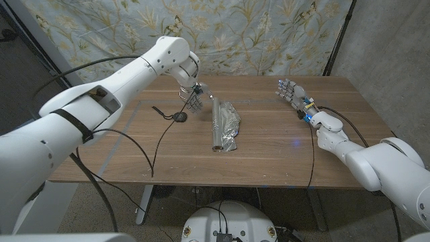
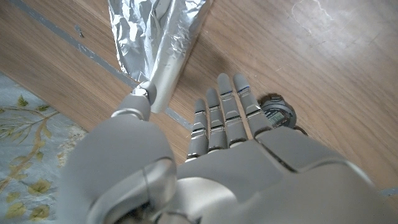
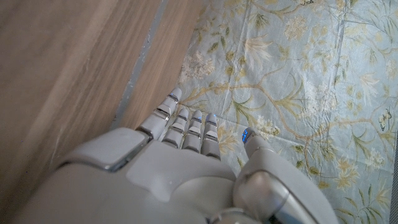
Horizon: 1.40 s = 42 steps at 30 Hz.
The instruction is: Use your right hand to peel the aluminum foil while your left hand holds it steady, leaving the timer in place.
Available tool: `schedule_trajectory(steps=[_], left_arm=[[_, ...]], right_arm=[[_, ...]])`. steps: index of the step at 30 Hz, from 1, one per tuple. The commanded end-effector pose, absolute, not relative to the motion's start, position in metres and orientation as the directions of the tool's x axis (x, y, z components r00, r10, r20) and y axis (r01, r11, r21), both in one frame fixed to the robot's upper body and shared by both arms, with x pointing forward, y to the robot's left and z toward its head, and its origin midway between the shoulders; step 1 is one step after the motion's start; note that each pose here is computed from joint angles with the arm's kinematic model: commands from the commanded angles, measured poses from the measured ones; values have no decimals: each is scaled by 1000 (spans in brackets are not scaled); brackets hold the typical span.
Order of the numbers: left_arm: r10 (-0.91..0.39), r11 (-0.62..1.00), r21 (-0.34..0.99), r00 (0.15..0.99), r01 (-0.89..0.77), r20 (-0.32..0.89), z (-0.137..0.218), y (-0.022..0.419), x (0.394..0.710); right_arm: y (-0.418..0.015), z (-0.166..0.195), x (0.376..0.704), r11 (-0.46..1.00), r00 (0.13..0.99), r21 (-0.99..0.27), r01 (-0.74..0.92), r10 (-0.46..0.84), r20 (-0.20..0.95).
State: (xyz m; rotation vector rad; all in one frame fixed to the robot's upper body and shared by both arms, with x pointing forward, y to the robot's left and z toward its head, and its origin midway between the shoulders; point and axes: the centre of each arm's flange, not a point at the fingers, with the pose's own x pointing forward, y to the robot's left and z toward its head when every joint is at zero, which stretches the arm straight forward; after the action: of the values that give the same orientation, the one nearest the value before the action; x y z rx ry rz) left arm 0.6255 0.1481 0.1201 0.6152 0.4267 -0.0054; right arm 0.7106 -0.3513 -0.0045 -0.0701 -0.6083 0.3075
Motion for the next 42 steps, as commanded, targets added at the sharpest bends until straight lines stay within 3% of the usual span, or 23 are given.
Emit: schedule_trajectory(steps=[1,18,42], left_arm=[[141,804,573,886,158,-442,119,147,634],[126,805,552,848,216,-515,116,132,649],[188,733,624,802,270,-567,118,110,666]], right_arm=[[-354,-7,711,958,781,-133,-255,285,555],[-359,-11,714,963,801,-110,-246,266,535],[-362,-19,720,970,834,-47,-240,231,501]])
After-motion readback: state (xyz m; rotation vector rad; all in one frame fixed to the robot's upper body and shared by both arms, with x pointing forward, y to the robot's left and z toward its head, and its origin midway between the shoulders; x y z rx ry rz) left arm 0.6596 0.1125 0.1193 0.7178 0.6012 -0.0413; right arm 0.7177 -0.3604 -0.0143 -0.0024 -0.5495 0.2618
